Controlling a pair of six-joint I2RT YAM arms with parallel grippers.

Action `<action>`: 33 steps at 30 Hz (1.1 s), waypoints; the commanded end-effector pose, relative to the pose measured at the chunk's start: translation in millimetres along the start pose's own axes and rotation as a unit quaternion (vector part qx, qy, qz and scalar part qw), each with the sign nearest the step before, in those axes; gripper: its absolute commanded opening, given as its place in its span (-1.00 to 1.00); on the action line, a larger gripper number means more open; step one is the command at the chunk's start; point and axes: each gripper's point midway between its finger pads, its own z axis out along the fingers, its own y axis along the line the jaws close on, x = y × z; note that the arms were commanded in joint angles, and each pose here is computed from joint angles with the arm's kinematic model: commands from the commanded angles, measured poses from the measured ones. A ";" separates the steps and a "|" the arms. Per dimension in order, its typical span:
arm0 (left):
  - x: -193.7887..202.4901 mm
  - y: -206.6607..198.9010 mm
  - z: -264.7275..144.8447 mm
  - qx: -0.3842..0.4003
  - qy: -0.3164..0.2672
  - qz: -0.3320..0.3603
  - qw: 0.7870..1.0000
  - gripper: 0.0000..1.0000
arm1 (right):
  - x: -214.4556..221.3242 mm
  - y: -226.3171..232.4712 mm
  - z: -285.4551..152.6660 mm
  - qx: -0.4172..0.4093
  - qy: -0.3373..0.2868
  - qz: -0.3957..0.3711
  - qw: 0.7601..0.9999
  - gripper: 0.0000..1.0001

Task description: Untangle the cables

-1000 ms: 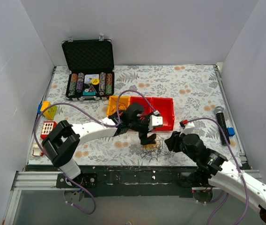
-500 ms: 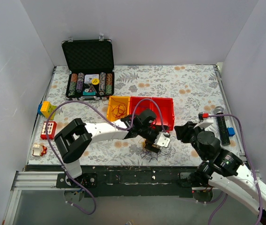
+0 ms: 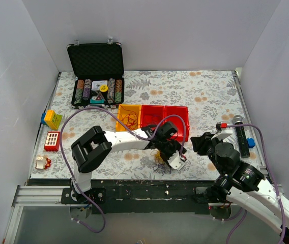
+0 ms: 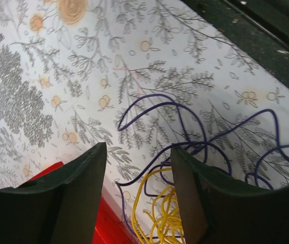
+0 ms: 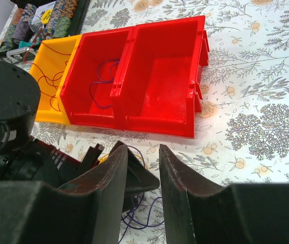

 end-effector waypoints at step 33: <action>-126.6 83.0 -191.2 -0.360 -0.062 -0.095 0.926 -1.00 | -21.1 32.7 1.5 -0.063 -0.020 -0.003 0.998 0.36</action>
